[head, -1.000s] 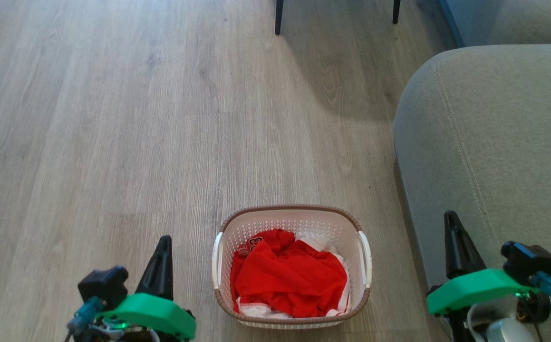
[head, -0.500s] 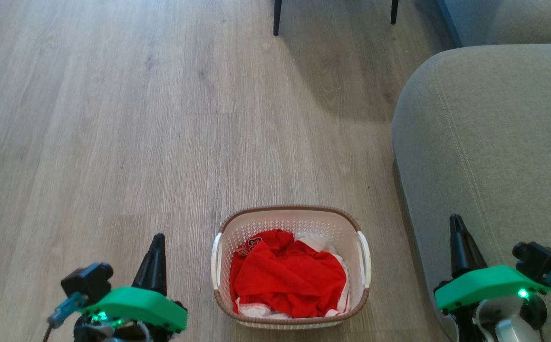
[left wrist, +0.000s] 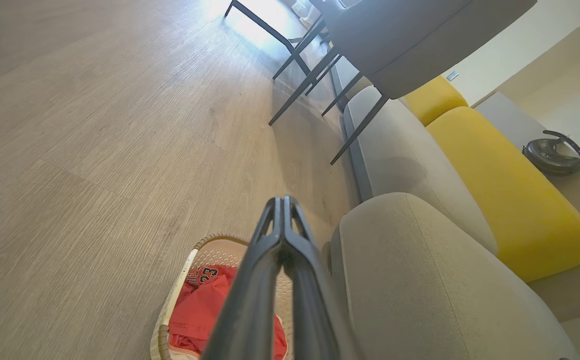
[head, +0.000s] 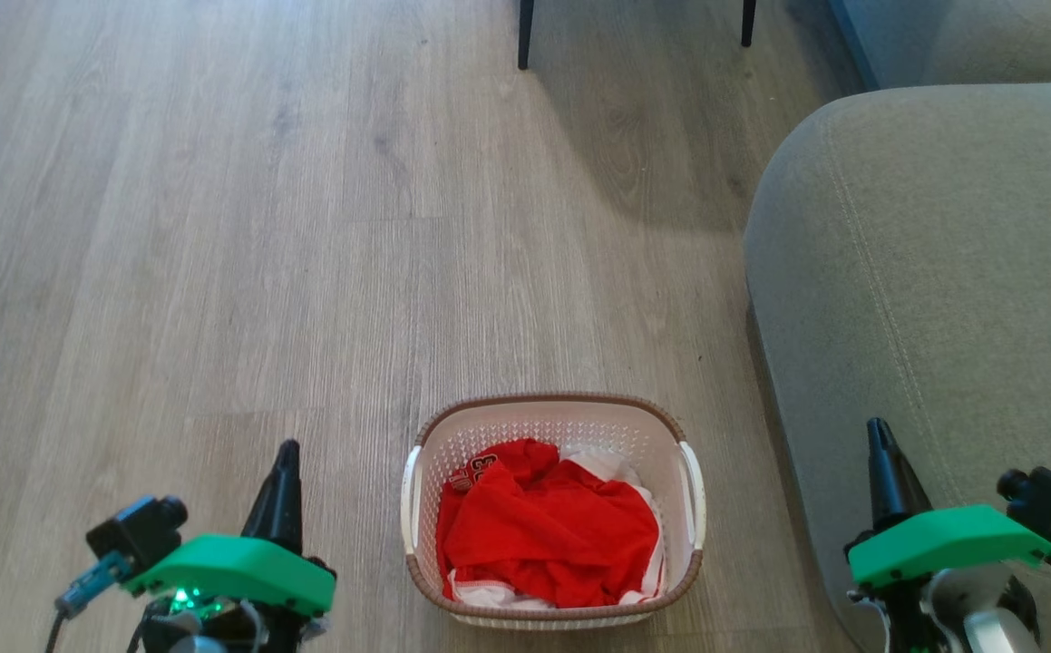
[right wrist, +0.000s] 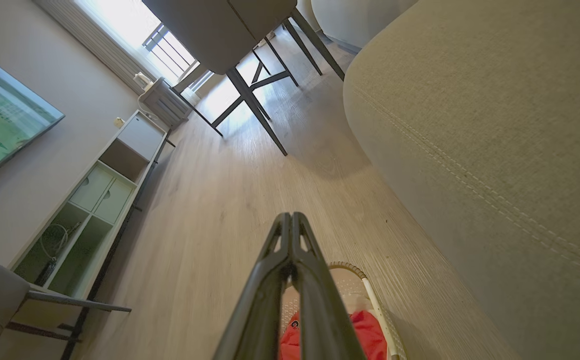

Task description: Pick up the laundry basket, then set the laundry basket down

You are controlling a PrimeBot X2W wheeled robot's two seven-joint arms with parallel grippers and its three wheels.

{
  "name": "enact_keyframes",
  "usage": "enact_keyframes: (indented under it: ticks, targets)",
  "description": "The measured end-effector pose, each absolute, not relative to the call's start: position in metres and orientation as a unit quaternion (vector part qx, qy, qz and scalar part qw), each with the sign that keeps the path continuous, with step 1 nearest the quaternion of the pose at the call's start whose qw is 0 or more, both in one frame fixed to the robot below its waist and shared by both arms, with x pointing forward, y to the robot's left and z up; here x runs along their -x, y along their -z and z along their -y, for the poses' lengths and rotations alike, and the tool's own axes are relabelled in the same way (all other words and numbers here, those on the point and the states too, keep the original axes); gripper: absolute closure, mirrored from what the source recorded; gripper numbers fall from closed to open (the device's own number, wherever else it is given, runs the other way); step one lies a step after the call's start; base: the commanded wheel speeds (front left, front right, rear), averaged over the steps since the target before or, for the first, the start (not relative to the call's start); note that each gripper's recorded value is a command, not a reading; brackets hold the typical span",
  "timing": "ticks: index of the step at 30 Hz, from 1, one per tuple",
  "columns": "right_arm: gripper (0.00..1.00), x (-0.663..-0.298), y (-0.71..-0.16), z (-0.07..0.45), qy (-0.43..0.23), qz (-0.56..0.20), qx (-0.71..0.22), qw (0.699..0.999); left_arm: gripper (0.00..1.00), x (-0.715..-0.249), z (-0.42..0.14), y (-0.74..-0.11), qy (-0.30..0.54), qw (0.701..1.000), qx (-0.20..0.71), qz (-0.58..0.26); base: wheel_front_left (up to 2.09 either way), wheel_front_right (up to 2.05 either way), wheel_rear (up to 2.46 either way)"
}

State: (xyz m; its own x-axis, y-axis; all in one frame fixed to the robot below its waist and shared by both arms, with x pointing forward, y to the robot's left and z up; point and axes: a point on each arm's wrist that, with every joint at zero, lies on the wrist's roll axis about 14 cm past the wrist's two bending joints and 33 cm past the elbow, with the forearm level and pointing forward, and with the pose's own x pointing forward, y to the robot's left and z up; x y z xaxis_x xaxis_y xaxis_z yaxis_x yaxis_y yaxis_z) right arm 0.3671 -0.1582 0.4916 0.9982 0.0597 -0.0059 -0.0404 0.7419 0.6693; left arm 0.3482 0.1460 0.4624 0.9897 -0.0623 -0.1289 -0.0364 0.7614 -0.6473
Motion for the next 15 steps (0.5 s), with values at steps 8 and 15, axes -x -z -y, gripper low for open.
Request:
enact_keyframes:
  ticks: [8, 15]
  targets:
    - [1.0, -0.3675, -0.4877, 0.1645, -0.015, -0.021, -0.395, 0.918, 1.0, -0.3493, -0.152, -0.4601, -0.005, 0.919, 0.386, -0.076, 0.0, 0.0, 0.0]
    - [1.0, -0.3703, -0.4876, 0.168, -0.008, -0.024, -0.43, 0.903, 1.0, -0.3512, -0.1543, -0.4596, -0.009, 0.903, 0.421, -0.08, 0.0, 0.0, 0.0]
